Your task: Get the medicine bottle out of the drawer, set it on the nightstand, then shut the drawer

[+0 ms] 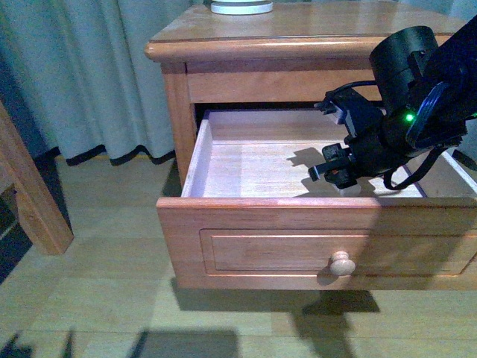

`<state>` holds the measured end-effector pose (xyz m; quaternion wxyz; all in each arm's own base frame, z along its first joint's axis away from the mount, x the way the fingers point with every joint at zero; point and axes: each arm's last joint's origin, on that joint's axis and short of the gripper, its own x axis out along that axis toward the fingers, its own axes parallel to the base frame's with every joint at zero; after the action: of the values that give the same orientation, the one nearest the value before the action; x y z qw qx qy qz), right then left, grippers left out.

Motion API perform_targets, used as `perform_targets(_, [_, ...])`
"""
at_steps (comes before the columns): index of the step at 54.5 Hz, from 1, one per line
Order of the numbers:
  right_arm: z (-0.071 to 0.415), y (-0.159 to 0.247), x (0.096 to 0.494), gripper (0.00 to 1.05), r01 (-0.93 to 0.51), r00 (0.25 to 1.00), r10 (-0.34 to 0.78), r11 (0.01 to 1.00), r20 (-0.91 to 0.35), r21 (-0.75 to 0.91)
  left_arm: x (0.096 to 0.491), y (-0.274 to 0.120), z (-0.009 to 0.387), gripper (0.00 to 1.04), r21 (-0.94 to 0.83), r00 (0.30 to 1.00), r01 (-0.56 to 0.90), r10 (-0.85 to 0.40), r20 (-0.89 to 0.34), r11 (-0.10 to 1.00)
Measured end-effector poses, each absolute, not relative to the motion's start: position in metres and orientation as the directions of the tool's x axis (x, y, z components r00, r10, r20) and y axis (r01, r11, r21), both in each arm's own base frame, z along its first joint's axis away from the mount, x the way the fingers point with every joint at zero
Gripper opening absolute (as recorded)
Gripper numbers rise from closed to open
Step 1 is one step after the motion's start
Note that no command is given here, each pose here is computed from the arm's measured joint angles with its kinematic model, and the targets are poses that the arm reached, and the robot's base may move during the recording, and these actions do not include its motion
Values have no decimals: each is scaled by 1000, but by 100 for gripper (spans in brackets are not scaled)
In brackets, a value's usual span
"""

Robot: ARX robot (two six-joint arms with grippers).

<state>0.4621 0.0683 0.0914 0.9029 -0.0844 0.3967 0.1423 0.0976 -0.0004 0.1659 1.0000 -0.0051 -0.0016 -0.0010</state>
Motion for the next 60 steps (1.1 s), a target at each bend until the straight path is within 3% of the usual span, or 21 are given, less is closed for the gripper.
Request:
perform_targets(16, [119,68,448,29,-332,672,251,943,-697,19,98,0,166,98,-10,1000,2,-2,3,1000])
perform_targets(36, [258,83,429,29,-376,820,343,926,-459,20,98,0,166,98,-10,1000,2,-2,3,1000])
perform_targets(50, [345,80,456,29,-288,930,264,956,-256,-62,98,0,166,98,-10,1000,2,-2,3,1000])
perform_targets(60, [345,74,502,29,-194,956,161,974,-244,-116,98,0,166,98,-10,1000,2,-2,3,1000])
